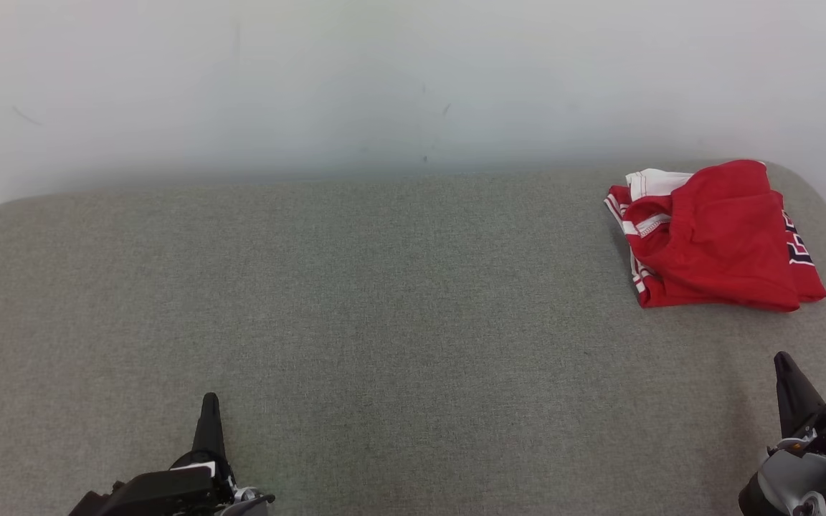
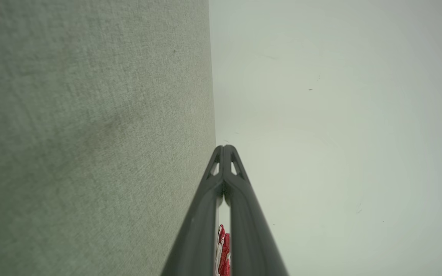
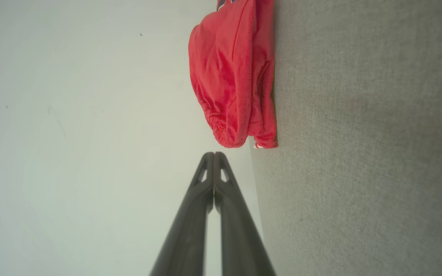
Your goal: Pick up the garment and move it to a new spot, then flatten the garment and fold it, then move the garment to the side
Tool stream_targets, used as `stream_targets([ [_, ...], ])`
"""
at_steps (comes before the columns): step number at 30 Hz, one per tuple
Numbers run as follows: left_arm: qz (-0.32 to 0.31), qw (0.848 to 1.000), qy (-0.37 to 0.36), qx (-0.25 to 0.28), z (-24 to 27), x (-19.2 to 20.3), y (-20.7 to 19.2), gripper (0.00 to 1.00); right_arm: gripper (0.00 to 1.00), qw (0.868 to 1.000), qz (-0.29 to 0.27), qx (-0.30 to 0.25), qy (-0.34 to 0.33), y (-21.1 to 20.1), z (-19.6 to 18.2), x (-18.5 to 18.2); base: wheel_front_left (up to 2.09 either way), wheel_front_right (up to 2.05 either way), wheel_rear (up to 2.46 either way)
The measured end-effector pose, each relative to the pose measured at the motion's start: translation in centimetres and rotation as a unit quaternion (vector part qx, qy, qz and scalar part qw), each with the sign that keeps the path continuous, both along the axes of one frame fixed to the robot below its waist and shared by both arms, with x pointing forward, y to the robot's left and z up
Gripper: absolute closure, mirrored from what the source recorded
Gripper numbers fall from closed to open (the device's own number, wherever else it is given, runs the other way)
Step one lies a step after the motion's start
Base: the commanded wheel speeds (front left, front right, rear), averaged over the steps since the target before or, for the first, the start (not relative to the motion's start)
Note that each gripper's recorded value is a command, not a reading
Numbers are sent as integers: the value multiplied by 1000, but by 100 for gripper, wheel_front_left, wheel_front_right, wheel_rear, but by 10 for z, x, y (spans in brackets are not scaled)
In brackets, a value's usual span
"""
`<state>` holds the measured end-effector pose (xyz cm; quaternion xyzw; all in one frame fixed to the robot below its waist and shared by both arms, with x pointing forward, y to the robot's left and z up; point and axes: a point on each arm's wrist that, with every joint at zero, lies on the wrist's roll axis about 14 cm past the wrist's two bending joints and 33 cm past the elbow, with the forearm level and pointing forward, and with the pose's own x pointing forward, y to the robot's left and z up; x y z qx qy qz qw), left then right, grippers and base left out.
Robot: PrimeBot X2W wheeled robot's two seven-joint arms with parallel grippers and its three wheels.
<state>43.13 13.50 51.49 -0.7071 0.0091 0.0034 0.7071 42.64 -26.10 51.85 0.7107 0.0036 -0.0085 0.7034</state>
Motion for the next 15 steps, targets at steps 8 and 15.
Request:
stream_targets([
  [8,0,1000,0,0,0,0,0,100,100,1000,0,0,0,0,0,0,0,0,0],
  [15,0,1000,0,0,0,0,0,100,100,1000,0,0,0,0,0,0,0,0,0],
])
